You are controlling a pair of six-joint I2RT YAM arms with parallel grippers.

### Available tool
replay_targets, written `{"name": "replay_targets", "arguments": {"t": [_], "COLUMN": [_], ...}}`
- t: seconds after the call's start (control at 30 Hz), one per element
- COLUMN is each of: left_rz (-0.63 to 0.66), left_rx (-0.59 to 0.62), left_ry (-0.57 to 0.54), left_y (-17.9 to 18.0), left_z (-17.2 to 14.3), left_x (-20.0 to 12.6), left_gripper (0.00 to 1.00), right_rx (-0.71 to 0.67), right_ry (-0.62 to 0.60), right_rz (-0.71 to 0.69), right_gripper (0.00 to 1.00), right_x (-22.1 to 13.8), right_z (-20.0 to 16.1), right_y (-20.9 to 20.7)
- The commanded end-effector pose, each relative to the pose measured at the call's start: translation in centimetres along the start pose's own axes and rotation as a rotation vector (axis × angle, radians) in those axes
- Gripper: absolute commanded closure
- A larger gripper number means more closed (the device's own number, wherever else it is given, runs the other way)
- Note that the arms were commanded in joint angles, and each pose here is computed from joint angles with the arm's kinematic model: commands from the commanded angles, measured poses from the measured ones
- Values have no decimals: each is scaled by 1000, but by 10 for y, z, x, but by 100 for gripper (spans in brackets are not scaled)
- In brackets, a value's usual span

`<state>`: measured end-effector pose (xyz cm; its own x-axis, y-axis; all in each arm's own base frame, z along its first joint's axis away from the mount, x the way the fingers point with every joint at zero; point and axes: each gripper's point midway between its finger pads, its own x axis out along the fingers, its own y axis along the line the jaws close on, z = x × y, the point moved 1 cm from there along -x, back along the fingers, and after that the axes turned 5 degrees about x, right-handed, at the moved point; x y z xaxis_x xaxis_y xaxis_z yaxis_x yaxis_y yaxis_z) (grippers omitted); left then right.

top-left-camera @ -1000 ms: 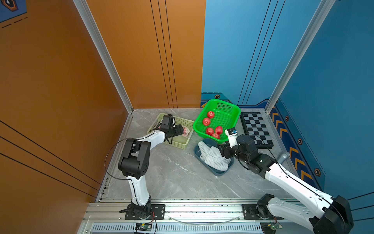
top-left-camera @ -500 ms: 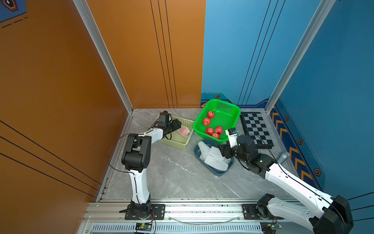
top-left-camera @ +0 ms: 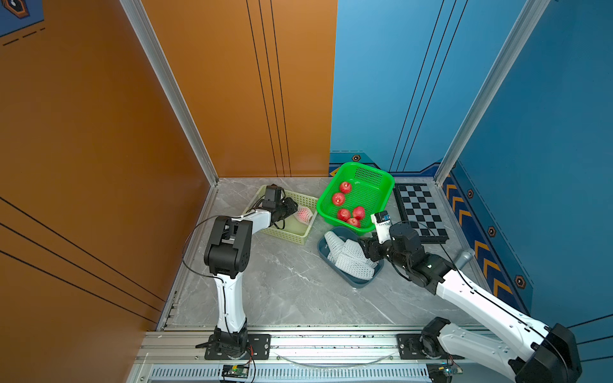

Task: Remove foam nets from apples
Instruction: Pick up the apple from the basket.

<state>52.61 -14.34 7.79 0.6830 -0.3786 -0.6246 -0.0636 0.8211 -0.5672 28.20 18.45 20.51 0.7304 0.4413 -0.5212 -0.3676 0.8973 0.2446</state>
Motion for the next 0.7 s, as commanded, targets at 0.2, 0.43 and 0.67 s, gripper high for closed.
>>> {"name": "replay_targets", "arguments": {"t": [0.2,0.43,0.67], "left_rz": [-16,-89,-241], "left_rx": [9,4,-61], "left_ry": [-10,-71,-141], "left_y": [-8,-28,-49], "left_z": [6,25,46], "left_x": [2,-28,-73], "left_gripper": [98,100,100], "right_rx": [-15,-19,-18], "right_ry": [1,-1,-3], "right_rz": [-28,-21,-5], "right_gripper": [35,35,35], "right_x": [-4,-3,0], "right_z": [-6,-4,-4], "right_y": [-5,-4,0]}}
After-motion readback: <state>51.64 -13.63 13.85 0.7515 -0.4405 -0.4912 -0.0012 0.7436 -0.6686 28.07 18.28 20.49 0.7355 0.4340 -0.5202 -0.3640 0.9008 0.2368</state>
